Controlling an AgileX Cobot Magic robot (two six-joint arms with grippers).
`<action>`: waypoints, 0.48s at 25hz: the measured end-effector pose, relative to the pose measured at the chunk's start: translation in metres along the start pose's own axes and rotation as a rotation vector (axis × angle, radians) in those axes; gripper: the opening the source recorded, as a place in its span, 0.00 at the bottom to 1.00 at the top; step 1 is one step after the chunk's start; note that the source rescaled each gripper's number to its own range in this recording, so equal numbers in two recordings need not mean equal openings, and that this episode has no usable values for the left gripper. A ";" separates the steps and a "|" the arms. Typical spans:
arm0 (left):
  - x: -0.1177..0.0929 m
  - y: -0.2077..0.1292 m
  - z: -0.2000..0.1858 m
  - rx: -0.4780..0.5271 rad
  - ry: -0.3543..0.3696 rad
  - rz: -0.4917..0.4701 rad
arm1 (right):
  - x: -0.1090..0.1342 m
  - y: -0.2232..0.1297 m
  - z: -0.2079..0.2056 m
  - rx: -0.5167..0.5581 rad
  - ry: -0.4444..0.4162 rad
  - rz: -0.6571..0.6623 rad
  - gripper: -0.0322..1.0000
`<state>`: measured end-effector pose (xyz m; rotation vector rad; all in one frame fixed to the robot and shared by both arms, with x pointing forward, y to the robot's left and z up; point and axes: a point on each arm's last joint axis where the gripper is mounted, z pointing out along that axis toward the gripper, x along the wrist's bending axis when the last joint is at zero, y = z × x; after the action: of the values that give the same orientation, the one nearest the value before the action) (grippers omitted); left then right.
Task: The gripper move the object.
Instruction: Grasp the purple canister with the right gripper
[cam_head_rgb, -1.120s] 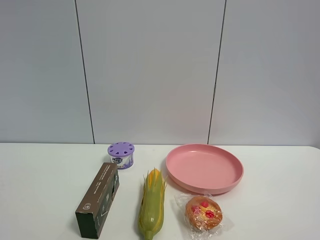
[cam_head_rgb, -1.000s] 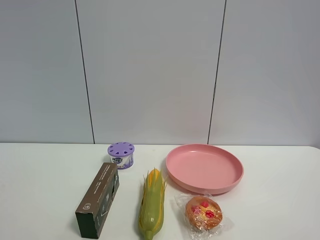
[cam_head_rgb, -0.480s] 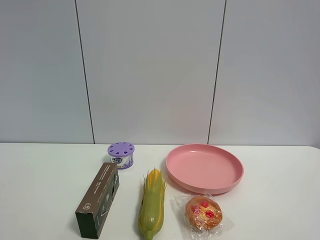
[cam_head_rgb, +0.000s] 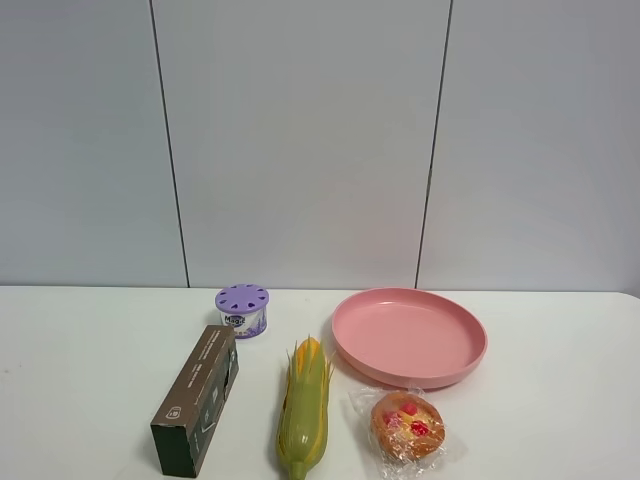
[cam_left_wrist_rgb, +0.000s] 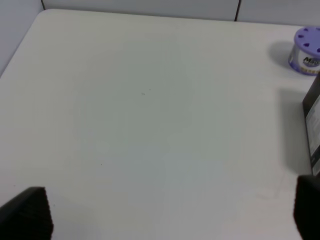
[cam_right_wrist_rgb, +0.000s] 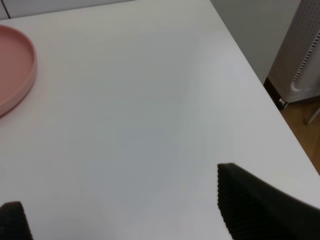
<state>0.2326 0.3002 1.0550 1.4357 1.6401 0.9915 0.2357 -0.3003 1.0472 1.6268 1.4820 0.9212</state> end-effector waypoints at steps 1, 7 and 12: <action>0.000 0.000 0.000 0.000 0.000 0.000 | 0.000 0.000 0.000 0.000 0.000 0.000 0.06; 0.000 0.000 0.000 0.000 0.000 0.000 | 0.000 0.000 0.000 0.000 0.000 0.000 0.06; 0.000 0.000 0.000 0.000 0.000 0.000 | 0.000 0.000 0.000 0.000 0.000 0.000 0.06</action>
<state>0.2326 0.3002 1.0550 1.4357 1.6401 0.9915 0.2357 -0.3003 1.0472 1.6268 1.4820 0.9212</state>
